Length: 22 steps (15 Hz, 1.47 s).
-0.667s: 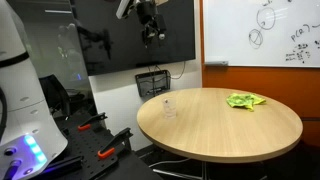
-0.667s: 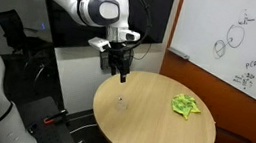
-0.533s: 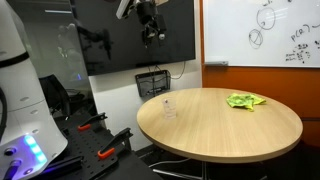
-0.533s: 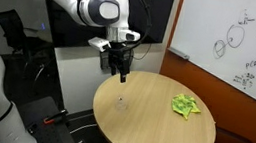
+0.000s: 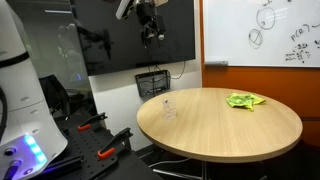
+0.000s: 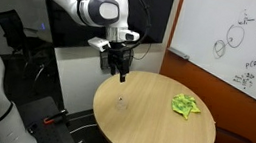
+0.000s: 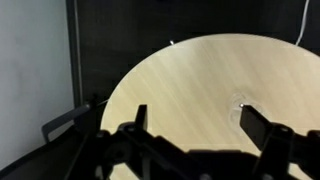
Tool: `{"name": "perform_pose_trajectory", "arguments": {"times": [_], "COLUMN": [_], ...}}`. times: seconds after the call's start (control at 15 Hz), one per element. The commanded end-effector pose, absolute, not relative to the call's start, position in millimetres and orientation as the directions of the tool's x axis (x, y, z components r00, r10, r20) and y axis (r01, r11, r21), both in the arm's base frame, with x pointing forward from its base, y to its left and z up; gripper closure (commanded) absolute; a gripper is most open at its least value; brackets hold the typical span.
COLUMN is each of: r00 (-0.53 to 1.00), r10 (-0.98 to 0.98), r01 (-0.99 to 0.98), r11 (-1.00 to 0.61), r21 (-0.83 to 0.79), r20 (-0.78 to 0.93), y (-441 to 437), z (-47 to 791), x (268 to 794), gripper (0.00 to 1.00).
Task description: Remove the marker from the cup and put it on the table
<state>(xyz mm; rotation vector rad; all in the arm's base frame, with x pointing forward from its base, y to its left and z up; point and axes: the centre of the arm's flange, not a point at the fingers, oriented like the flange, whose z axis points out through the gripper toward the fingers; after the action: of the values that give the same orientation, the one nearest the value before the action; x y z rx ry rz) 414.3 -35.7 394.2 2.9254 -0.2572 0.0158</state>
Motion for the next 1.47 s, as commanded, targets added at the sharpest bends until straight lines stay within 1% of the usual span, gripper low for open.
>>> {"name": "perform_pose_trajectory", "arguments": {"times": [0.0,0.13,0.33,0.6,0.73,0.87,0.93,1.0,1.2,1.27,1.33,1.4], "r00": [0.996,1.000,0.997,0.991,0.987,0.981,0.978,0.976,0.973,0.972,0.970,0.967], "r10": [-0.086,0.003,0.074,0.103,0.112,0.132,0.136,0.137,0.124,0.119,0.117,0.118], "r01": [-0.087,0.000,0.072,0.107,0.116,0.134,0.138,0.139,0.127,0.122,0.119,0.119], "r11": [-0.981,-0.989,-0.992,-0.993,-0.993,-0.991,-0.990,-0.990,-0.992,-0.993,-0.993,-0.993], "r21": [0.175,0.145,0.105,0.051,0.027,0.000,-0.001,0.001,0.000,0.001,-0.003,-0.011], "r20": [0.018,0.018,0.007,-0.083,-0.114,-0.143,-0.158,-0.169,-0.196,-0.204,-0.214,-0.224], "y": [1,34,69,72,67,63,62,61,55,53,50,48], "z": [373,354,321,273,250,229,218,209,190,186,183,180], "x": [443,462,496,549,570,586,593,598,608,610,612,613], "gripper": [0.00,0.00,0.00,0.01,0.26,0.30,0.37,0.47,0.58,0.58,0.55,0.57]}}
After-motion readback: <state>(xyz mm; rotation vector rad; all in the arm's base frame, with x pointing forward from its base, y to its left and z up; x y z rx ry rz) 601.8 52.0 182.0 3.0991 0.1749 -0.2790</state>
